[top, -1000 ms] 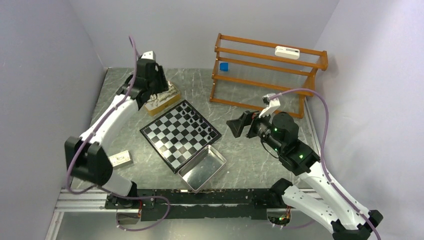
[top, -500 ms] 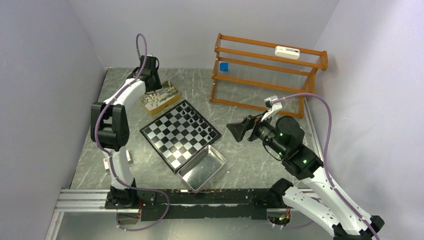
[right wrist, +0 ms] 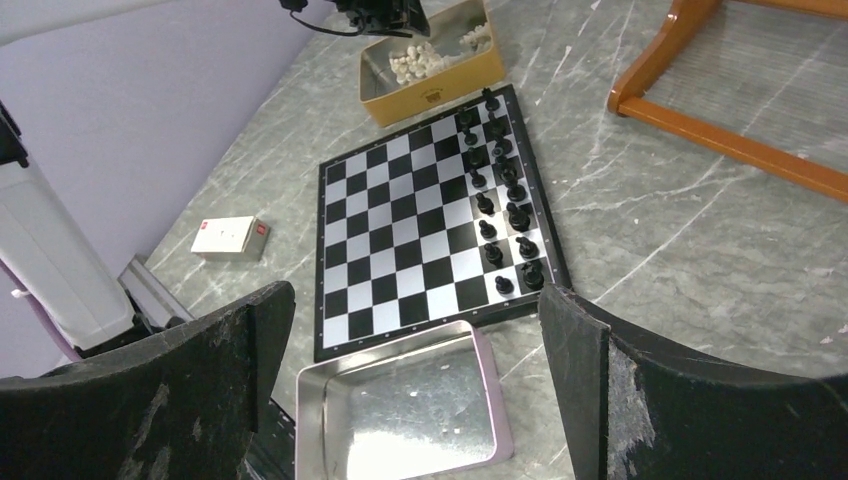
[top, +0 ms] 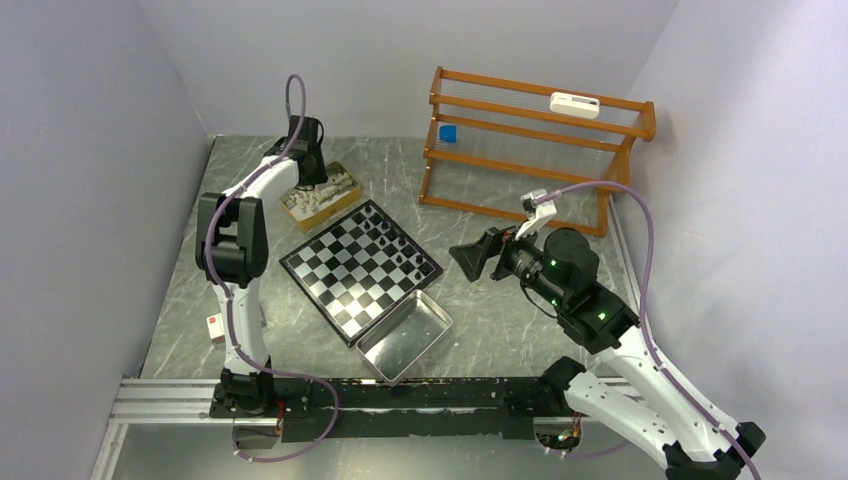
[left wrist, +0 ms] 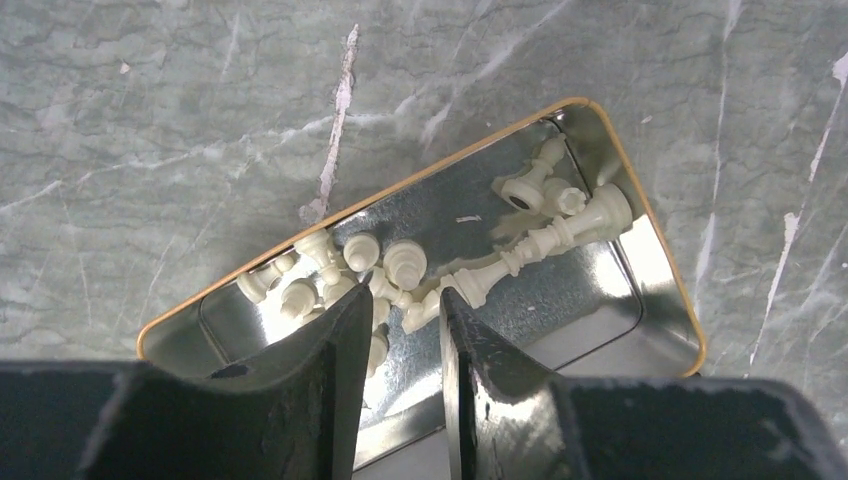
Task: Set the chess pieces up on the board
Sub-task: Pick up the chess piece from the storage box.
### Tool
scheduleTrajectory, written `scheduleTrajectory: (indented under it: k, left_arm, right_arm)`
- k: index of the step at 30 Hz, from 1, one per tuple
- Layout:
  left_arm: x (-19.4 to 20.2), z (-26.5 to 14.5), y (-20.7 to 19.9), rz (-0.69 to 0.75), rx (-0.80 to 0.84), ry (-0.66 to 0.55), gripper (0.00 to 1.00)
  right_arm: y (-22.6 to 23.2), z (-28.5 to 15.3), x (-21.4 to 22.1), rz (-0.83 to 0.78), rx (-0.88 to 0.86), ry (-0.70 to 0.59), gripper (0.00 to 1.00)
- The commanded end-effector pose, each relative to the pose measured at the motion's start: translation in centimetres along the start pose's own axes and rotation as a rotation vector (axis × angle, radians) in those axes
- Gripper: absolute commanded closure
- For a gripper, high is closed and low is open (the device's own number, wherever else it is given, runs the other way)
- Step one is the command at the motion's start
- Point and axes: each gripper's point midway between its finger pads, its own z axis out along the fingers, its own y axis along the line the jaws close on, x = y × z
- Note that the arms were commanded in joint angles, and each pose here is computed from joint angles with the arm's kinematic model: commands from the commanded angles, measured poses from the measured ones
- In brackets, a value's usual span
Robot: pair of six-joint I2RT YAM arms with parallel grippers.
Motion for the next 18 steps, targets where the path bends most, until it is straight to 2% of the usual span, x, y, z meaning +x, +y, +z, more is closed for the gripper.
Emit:
scheduleTrajectory:
  k: [1,18]
  left_arm:
    - [-1.4,0.9,-0.7,0.007,0.046,-0.028,0.64]
    - [0.0,2.8,-0.5,0.028,0.025,0.009,0.71]
  right_arm:
    - [0.2,-0.1,-0.7,0.001,-0.005,-0.033,0.03]
    - [-0.7,-0.4,-0.7,-0.021,0.035,-0.052,0.03]
